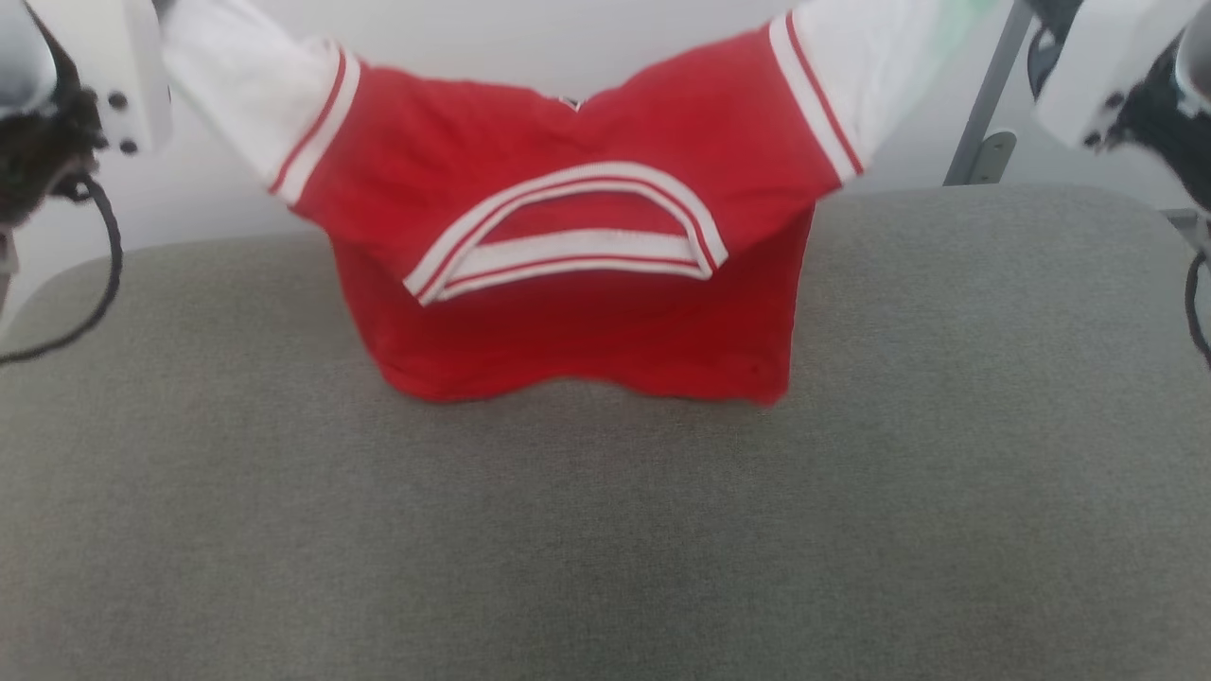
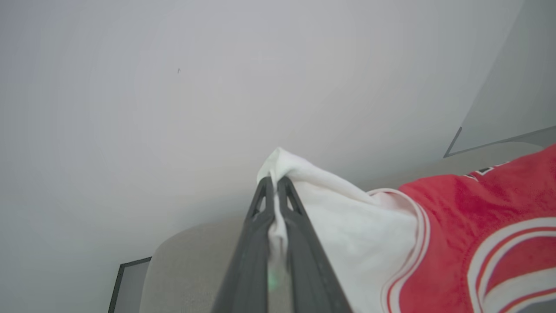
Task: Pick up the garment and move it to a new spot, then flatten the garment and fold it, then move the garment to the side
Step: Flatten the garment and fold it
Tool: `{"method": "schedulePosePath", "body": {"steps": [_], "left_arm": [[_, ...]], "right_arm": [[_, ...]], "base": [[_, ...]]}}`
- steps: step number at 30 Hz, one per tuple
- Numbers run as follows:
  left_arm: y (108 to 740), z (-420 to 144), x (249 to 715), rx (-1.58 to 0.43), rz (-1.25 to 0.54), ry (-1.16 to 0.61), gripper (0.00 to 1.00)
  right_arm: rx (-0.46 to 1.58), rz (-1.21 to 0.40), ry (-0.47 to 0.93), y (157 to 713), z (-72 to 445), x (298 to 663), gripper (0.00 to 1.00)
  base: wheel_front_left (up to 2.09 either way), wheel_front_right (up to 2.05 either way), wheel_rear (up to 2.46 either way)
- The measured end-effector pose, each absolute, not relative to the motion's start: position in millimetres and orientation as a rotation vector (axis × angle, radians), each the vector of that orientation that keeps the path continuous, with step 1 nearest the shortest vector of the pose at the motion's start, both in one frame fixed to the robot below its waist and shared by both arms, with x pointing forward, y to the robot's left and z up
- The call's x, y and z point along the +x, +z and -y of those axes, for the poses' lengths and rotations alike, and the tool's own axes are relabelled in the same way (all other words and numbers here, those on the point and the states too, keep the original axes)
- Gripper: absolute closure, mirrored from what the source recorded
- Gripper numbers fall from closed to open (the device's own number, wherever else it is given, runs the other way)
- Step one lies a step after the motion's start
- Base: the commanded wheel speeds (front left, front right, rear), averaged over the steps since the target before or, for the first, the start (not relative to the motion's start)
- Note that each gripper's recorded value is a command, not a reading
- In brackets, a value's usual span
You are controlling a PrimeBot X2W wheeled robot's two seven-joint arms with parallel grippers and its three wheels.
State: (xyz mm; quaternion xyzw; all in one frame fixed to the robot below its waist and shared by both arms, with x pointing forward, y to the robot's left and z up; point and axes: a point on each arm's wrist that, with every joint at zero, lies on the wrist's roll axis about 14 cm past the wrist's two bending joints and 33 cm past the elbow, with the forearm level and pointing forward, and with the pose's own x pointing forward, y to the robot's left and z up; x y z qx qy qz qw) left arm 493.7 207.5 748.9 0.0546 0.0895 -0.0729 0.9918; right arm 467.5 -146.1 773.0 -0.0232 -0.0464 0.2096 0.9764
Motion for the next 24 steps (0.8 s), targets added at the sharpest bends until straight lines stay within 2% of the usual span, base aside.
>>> {"method": "schedulePosePath", "body": {"steps": [12,19,24], "left_arm": [[798,-185,516,0.135,-0.003,-0.195,1.00],[803,-174,560,0.125,0.097,-0.221,1.00],[799,-165,609,0.131,0.192,-0.232,1.00]], "right_arm": [[-0.070,0.230,0.402,814,147,487,1.00],[-0.093,0.282,0.337,803,161,537,1.00],[-0.145,0.385,0.283,792,169,588,1.00]], "base": [[0.00,0.00,0.00],[0.00,0.00,0.00],[0.00,0.00,0.00]]}}
